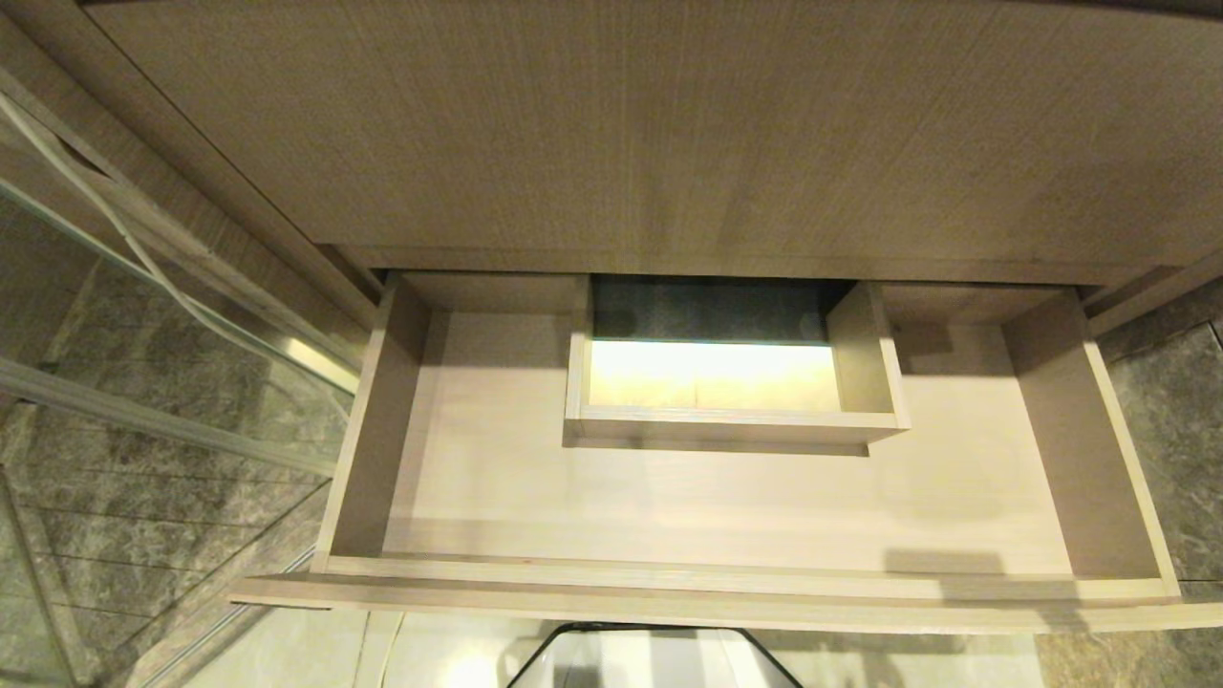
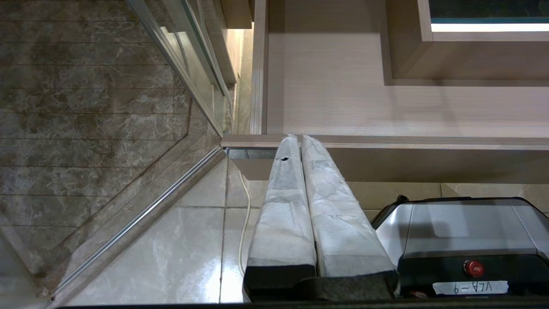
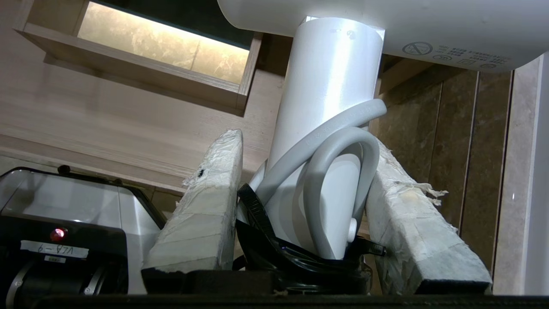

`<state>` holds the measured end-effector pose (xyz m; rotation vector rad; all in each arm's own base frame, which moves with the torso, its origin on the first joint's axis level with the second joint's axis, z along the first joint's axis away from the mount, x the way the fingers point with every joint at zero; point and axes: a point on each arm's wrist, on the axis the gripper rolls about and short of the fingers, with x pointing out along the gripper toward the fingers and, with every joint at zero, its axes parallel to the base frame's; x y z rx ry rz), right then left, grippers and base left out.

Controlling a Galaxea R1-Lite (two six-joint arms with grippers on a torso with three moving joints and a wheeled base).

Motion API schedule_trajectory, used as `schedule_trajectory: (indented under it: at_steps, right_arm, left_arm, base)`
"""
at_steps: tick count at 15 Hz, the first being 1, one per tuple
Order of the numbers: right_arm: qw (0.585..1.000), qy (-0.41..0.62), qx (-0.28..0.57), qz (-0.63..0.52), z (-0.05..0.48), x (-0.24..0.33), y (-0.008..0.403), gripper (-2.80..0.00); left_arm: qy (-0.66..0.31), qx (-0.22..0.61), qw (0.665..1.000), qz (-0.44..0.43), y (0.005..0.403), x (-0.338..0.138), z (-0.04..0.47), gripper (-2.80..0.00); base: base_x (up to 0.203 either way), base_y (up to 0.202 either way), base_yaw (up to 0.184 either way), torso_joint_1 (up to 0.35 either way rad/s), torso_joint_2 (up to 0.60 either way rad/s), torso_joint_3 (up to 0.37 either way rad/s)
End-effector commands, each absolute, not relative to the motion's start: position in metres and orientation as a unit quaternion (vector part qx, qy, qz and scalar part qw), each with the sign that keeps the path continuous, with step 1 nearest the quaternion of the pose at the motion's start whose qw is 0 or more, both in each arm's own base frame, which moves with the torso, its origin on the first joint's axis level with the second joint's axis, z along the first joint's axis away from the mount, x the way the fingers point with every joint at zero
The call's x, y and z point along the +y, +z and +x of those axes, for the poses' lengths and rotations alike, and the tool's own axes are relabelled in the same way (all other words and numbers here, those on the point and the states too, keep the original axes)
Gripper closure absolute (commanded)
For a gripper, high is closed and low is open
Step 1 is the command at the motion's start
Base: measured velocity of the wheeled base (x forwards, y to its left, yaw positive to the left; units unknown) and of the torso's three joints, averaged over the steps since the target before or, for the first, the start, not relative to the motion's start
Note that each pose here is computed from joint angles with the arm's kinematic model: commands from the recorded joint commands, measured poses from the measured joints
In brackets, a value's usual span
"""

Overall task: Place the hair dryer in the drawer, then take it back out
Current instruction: Place it on the countertop

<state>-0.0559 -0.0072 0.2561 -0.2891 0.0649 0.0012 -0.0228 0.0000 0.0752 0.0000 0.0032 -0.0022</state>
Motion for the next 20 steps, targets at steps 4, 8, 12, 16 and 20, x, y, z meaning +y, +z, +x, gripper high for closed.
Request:
schedule_trajectory:
  at_steps: [4,8,12,16,20]
  right_arm:
    - [0.988,-0.006,0.029,-0.153,-0.0573,-0.0062,0.2572,0.00]
    - [0.988,-0.006,0.027,-0.153,-0.0605,-0.0064,0.2557,0.00]
    - [0.988,-0.008,0.021,-0.153,-0.0617,-0.0066,0.2563,0.00]
    - [0.988,-0.008,0.017,-0.153,-0.0627,-0.0066,0.2567,0.00]
    - [0.988,-0.009,0.015,-0.152,-0.0635,-0.0067,0.2572,0.00]
  left_arm:
    - [-0.001,0.002,1.000,0.000,0.0747,0.0000,-0.0227,0.00]
    - [-0.001,0.002,1.000,0.000,0.0747,0.0000,-0.0227,0.00]
    - [-0.001,0.002,1.000,0.000,0.0747,0.0000,-0.0227,0.00]
    - [-0.001,0.002,1.000,0.000,0.0747,0.0000,-0.0227,0.00]
    - [-0.001,0.002,1.000,0.000,0.0747,0.0000,-0.0227,0.00]
  base:
    - [0.000,0.000,0.000,0.000,0.00,0.000]
    - [0.000,0.000,0.000,0.000,0.00,0.000]
    - [0.000,0.000,0.000,0.000,0.00,0.000]
    - [0.000,0.000,0.000,0.218,-0.38,-0.135]
    - [0.000,0.000,0.000,0.123,-0.49,-0.195]
